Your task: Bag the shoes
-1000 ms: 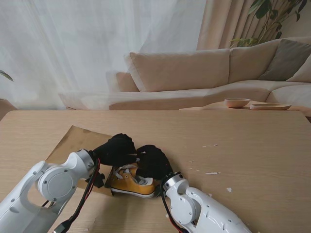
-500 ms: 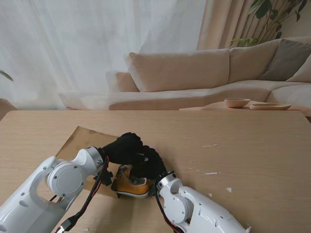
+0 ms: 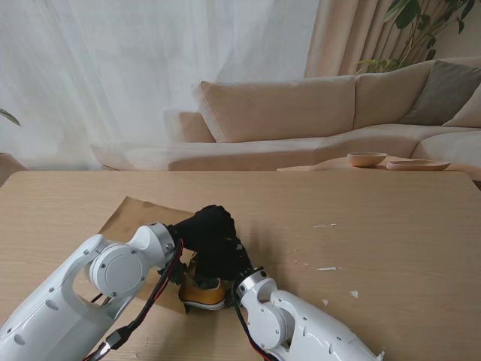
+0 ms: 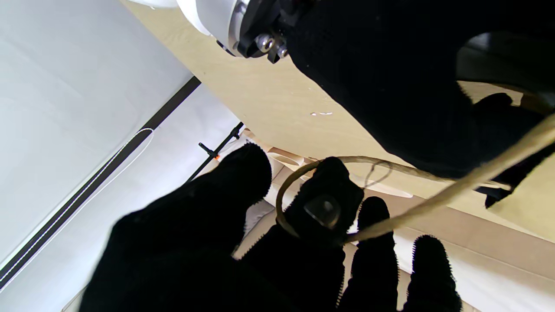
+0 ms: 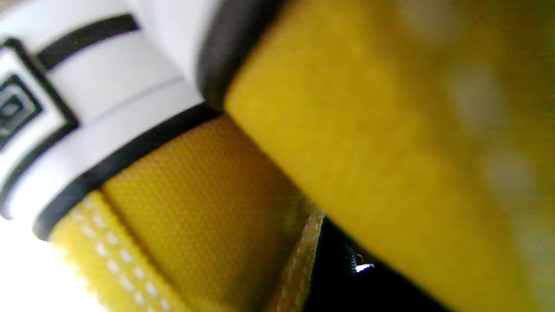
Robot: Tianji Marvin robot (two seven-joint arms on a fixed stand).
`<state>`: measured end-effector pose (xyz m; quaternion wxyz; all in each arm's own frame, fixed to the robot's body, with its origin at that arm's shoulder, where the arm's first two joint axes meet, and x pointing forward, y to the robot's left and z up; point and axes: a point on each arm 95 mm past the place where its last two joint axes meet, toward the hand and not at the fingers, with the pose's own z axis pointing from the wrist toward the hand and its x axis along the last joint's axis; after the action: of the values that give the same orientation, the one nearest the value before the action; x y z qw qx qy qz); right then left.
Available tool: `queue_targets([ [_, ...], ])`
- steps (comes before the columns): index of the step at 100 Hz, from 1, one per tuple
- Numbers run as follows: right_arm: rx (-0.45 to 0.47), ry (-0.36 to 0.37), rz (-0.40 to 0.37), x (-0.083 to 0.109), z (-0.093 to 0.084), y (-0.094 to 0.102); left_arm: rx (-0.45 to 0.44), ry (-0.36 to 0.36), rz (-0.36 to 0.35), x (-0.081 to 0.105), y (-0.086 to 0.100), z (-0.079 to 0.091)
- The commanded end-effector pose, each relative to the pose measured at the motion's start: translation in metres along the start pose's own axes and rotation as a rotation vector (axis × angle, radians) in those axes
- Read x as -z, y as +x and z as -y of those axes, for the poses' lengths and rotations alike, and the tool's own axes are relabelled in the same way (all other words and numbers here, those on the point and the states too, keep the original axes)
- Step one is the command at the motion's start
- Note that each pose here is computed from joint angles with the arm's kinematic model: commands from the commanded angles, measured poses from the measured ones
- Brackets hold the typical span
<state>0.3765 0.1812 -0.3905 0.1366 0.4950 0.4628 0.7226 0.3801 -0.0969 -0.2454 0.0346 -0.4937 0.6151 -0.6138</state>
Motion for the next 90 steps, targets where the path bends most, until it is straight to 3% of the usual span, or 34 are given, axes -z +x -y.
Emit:
queue_targets([
  [1, -0.022, -0.008, -0.037, -0.008, -0.002, 0.019, 0.008, -0.018, -0.016, -0.001, 0.008, -0.002],
  [37, -0.048, 0.009, -0.037, -0.019, 0.005, 0.024, 0.016, -0.052, -0.067, -0.005, 0.025, -0.002],
  [90, -0.076, 0.011, -0.056, -0.029, 0.007, 0.032, 0.036, -0.181, -0.131, -0.02, 0.051, -0.013],
])
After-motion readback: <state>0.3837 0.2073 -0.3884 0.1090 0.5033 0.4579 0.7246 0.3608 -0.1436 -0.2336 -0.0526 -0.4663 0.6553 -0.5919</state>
